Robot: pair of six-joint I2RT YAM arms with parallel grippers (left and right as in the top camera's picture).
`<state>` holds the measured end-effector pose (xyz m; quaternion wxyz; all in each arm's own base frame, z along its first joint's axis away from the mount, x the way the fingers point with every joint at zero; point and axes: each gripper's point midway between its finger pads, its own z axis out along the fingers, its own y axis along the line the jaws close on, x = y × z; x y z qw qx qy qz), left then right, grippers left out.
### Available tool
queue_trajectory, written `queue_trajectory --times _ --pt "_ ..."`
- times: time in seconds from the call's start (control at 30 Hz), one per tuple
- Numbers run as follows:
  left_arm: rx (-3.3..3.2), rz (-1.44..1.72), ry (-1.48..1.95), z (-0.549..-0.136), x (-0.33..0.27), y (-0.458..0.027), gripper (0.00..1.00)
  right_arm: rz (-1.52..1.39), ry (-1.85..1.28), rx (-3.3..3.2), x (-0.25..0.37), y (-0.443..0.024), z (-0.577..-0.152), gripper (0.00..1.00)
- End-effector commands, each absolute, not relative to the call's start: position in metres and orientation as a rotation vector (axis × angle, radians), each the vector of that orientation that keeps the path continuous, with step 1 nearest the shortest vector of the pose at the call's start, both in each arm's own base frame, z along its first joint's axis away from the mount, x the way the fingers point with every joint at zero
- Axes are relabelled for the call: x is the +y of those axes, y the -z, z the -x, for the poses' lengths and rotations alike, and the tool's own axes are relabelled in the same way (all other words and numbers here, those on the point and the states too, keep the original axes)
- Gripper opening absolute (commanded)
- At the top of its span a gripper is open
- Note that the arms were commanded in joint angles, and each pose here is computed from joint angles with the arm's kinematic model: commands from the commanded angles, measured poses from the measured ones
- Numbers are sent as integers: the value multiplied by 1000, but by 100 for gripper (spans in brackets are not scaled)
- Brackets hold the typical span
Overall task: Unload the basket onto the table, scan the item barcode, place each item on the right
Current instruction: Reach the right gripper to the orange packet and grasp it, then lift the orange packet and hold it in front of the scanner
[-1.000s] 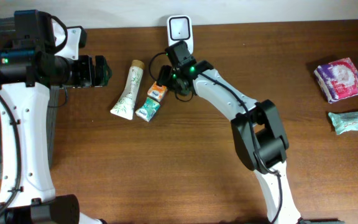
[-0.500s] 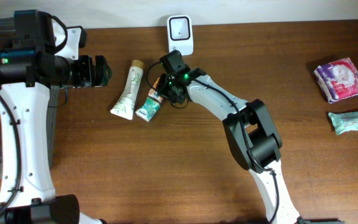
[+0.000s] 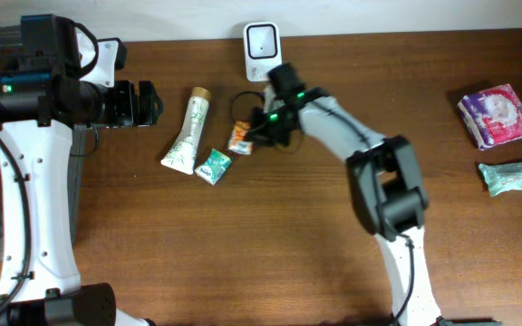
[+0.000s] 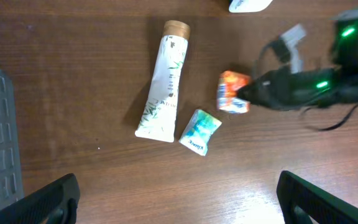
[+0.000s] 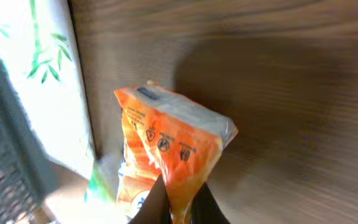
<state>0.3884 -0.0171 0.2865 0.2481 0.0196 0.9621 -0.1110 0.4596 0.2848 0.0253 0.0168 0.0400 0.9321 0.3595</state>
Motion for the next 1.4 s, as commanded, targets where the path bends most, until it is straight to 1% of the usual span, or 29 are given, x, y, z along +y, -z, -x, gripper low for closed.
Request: queue_trajectory --times 0.0,0.07,0.17,0.23,0.37,0.47,0.63,0.83,1.0,1.37 --pt "2619 -60 316 -388 -19 -288 99 107 -1426 2774 244 -60 -456 4" --pt "2619 -60 316 -388 -19 -288 99 170 -1504 2719 224 -67 -454 4" --pt "2619 -60 316 -388 -19 -288 99 325 -1736 2474 197 -99 -448 4" --pt "2619 -60 316 -388 -19 -288 99 354 -1820 2352 190 -114 -451 4" --pt "2619 -60 316 -388 -19 -288 99 444 -1875 2192 190 -136 -453 4" --pt "2619 -60 316 -388 -19 -288 99 533 -1943 1996 193 -173 -458 4" --pt "2619 -60 316 -388 -19 -288 99 682 -1868 1868 200 -221 -470 4" --pt "2619 -60 316 -388 -19 -288 99 872 -1764 1722 219 -279 -473 4" --pt "2619 -60 316 -388 -19 -288 99 914 -1776 1707 235 -282 -466 4" --pt "2619 -60 316 -388 -19 -288 99 912 -1759 1755 241 -276 -465 4"
